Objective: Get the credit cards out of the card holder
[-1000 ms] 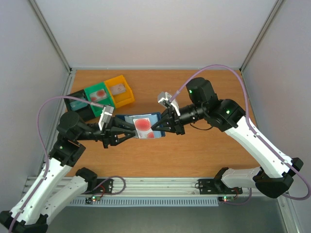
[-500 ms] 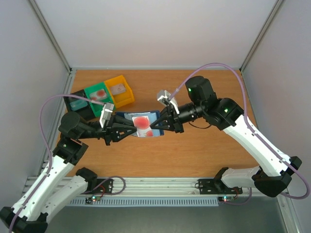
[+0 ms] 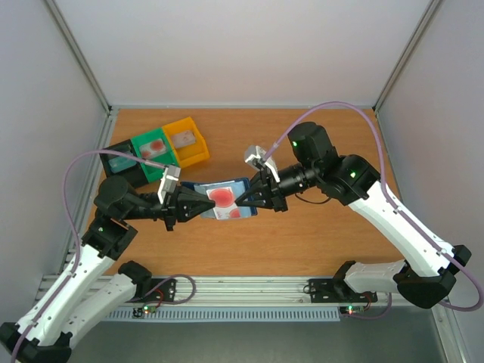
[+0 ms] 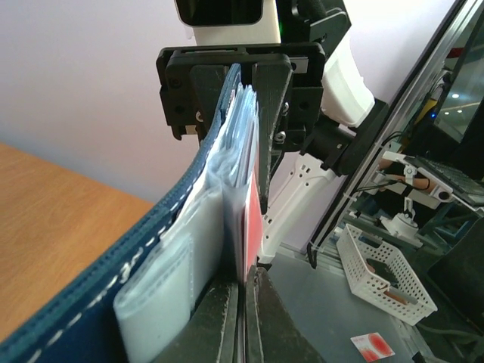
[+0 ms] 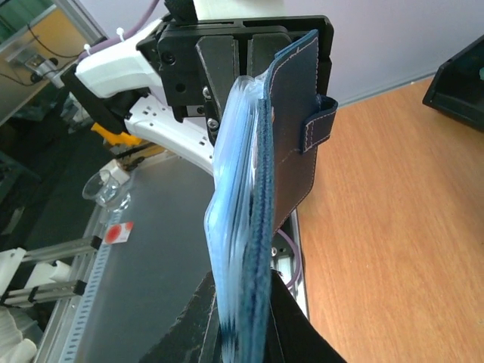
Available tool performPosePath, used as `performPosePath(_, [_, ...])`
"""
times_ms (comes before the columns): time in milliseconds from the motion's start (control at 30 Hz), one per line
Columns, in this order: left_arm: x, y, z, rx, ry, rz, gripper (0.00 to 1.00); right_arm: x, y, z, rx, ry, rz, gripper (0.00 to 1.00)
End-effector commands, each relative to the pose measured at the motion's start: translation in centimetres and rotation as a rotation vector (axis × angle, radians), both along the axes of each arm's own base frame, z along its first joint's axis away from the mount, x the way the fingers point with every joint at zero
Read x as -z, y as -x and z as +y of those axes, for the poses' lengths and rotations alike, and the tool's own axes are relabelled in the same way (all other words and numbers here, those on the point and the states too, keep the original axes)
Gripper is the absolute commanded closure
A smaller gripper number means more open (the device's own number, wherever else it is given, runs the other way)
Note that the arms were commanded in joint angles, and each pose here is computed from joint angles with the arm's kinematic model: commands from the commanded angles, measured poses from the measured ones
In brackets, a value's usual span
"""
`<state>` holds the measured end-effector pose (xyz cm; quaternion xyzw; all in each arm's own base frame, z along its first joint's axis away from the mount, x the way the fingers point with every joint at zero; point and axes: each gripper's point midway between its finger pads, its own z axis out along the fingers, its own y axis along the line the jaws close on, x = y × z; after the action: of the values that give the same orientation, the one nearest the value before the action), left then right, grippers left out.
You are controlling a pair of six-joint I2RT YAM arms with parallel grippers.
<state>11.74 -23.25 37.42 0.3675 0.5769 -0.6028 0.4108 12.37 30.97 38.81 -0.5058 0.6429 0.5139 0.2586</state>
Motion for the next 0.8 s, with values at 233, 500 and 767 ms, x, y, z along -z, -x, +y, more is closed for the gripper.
performPosePath(233, [0.33,0.53,0.28,0.000,-0.034,-0.010,1.00,-1.06,0.64,-1.38,0.024,-0.011,-0.065,0.91])
performPosePath(500, [0.16,0.38,0.43,-0.014,-0.033,-0.011,1.00,-1.26,0.63,-1.38,0.025,-0.015,-0.071,0.79])
performPosePath(767, [0.46,0.36,0.56,-0.017,-0.050,-0.002,1.00,-1.13,0.75,-1.65,0.029,-0.010,-0.081,0.98])
